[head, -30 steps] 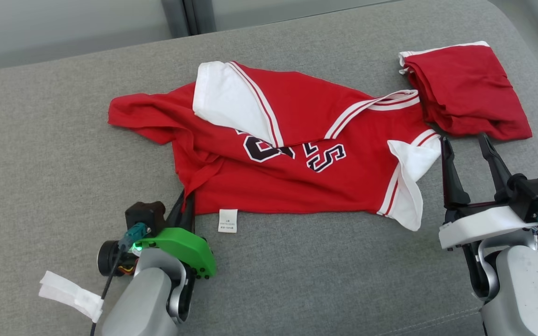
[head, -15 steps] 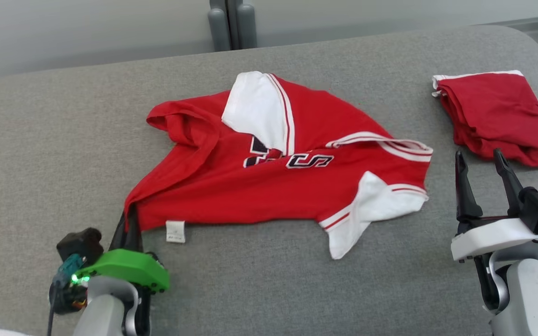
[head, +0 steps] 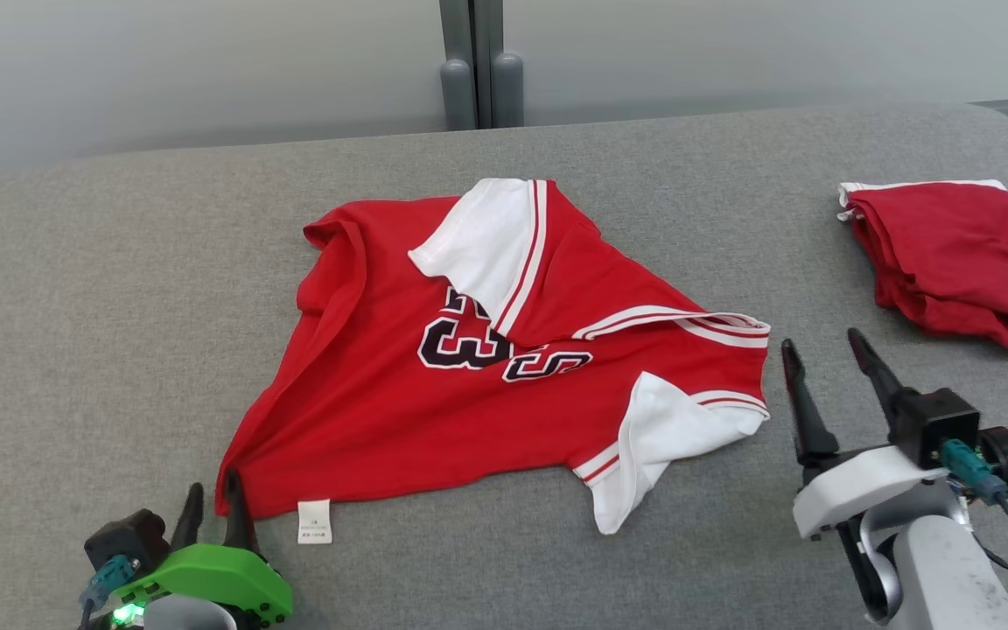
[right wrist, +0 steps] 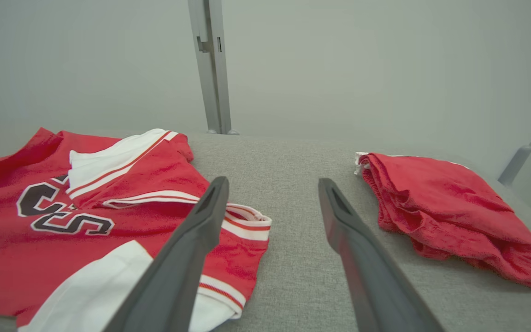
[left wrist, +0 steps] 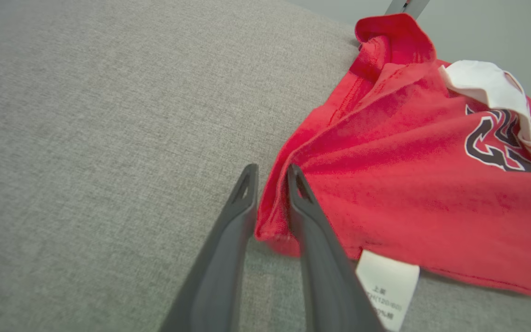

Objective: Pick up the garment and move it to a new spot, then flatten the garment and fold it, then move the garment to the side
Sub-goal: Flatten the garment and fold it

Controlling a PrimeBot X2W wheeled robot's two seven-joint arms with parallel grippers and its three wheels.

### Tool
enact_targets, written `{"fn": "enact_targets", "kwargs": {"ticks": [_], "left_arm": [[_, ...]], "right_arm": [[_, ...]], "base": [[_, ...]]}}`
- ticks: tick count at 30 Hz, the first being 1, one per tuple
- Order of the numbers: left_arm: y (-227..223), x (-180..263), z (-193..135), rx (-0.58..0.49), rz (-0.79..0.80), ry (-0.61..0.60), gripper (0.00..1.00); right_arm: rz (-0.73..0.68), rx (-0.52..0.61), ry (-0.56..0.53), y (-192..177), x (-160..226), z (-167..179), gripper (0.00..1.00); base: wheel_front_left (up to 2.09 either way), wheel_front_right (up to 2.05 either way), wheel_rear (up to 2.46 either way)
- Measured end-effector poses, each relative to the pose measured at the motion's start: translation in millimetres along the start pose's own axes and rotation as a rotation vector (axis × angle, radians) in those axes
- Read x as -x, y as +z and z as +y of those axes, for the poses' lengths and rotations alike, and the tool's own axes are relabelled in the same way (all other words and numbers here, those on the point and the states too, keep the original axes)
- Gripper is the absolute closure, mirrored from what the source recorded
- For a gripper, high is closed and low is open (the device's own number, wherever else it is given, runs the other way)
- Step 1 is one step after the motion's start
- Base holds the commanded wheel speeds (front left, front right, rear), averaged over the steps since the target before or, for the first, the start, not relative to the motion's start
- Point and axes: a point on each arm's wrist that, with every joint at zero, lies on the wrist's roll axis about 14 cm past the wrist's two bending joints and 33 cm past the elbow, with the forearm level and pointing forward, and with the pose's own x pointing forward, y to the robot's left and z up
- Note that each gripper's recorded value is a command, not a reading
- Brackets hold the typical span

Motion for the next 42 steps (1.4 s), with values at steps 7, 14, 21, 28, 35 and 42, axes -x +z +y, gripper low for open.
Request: {"fn": "enact_targets", "kwargs": {"ticks": [7, 14, 21, 28, 35, 42], "left_arm": [[31.7, 0.9, -1.8, -0.031, -0.102, -0.024, 0.00], [52.1, 12.6, -3.3, -0.056, -0.181, -0.046, 0.00], [52.1, 27.0, 1.1, -0.049, -0.198, -0.038, 0.00], [49.7, 33.0, 4.1, -0.040, -0.198, -0.023, 0.00], [49.7, 29.8, -6.3, -0.040, -0.198, -0.045, 0.00], [45.7, 24.6, -15.9, -0.040, -0.184, -0.070, 0.00]], "right_arm": [[0.070, 0.084, 0.161, -12.1, -14.7, 49.1, 0.00], [0.197, 0.183, 0.314, -36.4, -31.7, 94.2, 0.00], [0.373, 0.238, 0.386, -75.4, -35.2, 105.3, 0.00], [0.483, 0.219, 0.430, -100.7, -25.5, 113.2, 0.00], [0.480, 0.209, 0.445, -101.0, -19.7, 112.5, 0.40], [0.459, 0.195, 0.457, -99.9, -12.7, 114.2, 1.00]], "base": [[0.00, 0.00, 0.00], [0.00, 0.00, 0.00], [0.00, 0.00, 0.00], [0.00, 0.00, 0.00], [0.00, 0.00, 0.00], [0.00, 0.00, 0.00]]}}
